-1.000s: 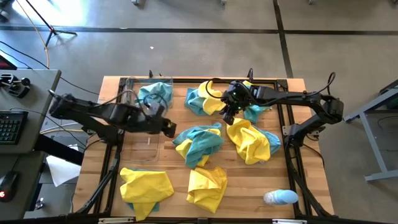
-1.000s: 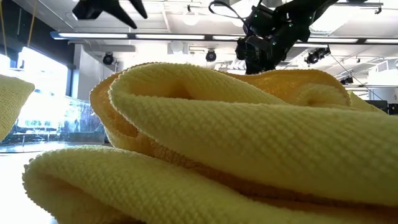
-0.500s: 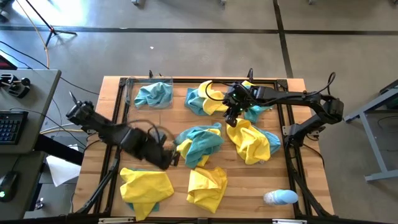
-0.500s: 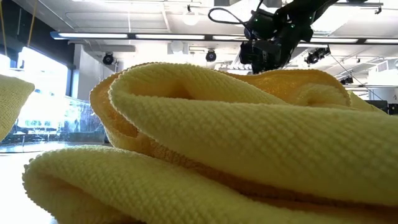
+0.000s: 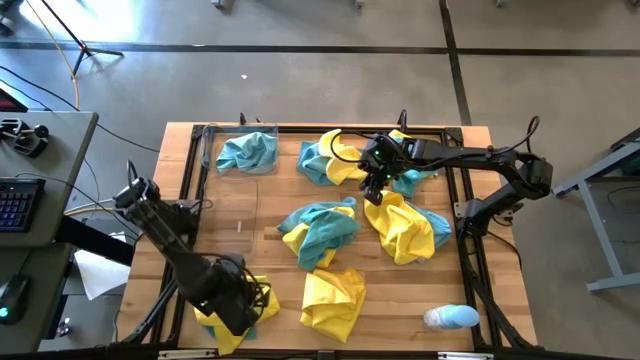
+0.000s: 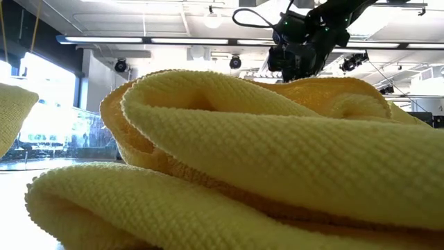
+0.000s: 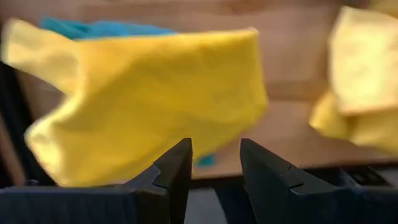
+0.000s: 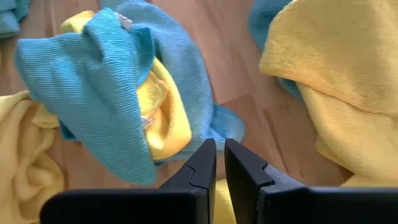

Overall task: Sort microfiber towel by color & place in baskets
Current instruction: Put the yellow microfiber cloth into the bottom transparent bin

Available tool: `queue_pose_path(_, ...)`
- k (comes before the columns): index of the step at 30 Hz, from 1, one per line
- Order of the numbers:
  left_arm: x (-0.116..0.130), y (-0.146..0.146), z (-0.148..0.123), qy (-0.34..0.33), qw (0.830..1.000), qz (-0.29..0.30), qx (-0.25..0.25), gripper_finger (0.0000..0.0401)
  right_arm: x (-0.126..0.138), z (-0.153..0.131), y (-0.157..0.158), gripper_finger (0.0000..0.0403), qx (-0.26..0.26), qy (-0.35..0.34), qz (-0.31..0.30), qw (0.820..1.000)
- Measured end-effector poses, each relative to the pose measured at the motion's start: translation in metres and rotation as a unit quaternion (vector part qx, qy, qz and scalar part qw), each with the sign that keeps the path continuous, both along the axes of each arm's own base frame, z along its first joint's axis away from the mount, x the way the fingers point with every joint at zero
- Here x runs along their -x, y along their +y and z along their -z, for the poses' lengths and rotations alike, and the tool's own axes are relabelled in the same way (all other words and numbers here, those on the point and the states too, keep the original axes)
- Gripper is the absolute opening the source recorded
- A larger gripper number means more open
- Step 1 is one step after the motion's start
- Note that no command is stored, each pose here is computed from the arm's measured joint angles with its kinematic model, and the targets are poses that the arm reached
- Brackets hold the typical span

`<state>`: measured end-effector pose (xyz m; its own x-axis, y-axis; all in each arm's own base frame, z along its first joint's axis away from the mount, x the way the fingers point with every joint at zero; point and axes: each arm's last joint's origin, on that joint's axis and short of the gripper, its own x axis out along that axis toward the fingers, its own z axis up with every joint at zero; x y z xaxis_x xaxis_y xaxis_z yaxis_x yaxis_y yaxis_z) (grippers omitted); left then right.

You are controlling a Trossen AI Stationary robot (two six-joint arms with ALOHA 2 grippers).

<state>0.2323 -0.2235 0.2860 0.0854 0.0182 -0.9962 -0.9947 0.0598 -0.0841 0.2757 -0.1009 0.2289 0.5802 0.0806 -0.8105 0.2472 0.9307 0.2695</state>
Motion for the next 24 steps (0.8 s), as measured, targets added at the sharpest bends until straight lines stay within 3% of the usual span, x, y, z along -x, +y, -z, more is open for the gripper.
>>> queue_pose_path(6,0.005,-0.001,0.012,0.066,0.997,0.011,-0.037,0.0124,0.000,0.000,0.000,0.0030,-0.004,-0.002,-0.002,1.000)
queue_pose_path(12,0.014,-0.004,0.024,0.083,0.995,0.032,-0.052,0.0124,0.000,0.000,0.000,0.0029,-0.004,-0.002,-0.002,1.000)
queue_pose_path(24,0.019,-0.007,0.064,0.091,0.995,0.041,-0.024,0.0124,0.000,0.000,0.000,0.0029,-0.004,-0.001,-0.002,1.000)
